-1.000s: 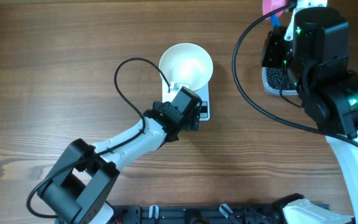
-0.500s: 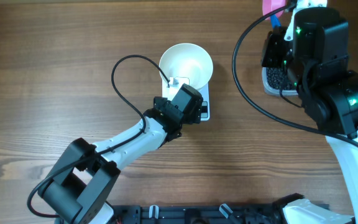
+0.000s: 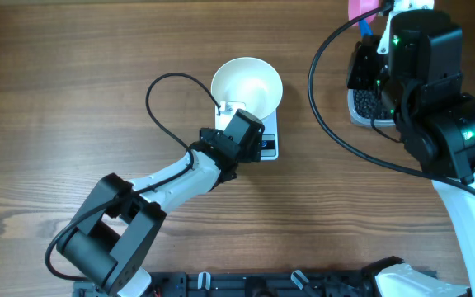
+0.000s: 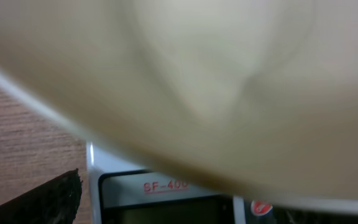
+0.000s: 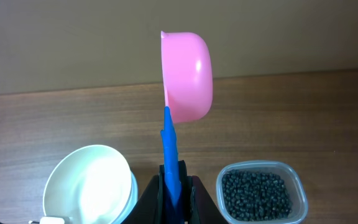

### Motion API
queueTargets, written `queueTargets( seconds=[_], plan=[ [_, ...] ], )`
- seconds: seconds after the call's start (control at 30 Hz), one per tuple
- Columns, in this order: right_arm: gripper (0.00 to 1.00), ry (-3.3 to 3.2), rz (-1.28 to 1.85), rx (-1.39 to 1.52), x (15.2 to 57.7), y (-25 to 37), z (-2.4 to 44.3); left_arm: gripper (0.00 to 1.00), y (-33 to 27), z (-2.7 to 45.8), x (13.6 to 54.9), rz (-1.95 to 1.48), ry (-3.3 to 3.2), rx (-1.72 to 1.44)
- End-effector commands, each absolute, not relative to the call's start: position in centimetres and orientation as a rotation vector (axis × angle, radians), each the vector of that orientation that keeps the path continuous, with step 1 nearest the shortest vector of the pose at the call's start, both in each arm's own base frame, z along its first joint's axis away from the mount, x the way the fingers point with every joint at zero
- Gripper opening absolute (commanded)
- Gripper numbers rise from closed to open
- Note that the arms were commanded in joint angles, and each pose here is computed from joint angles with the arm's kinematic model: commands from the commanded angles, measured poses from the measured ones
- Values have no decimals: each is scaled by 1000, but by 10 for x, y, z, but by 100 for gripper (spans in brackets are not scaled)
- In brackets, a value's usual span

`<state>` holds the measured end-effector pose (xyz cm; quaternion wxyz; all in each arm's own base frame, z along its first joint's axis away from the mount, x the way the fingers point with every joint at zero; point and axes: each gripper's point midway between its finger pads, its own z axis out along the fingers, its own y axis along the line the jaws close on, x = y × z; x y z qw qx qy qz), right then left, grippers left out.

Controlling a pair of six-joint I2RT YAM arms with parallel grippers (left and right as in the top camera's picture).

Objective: Scoop item into bowl and weigh 150g on scale

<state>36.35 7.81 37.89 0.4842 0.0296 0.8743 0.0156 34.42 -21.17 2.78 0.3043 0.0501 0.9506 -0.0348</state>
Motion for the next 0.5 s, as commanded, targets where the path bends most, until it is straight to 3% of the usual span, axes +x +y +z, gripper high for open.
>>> queueTargets(
  seconds=[0.0, 0.47],
  plan=[
    [4, 2131, 28, 54, 365, 77, 378, 100, -219, 29, 347, -112, 2509, 204],
    [4, 2131, 28, 53, 365, 77, 378, 100, -213, 23, 339, -75, 2550, 238]
  ],
)
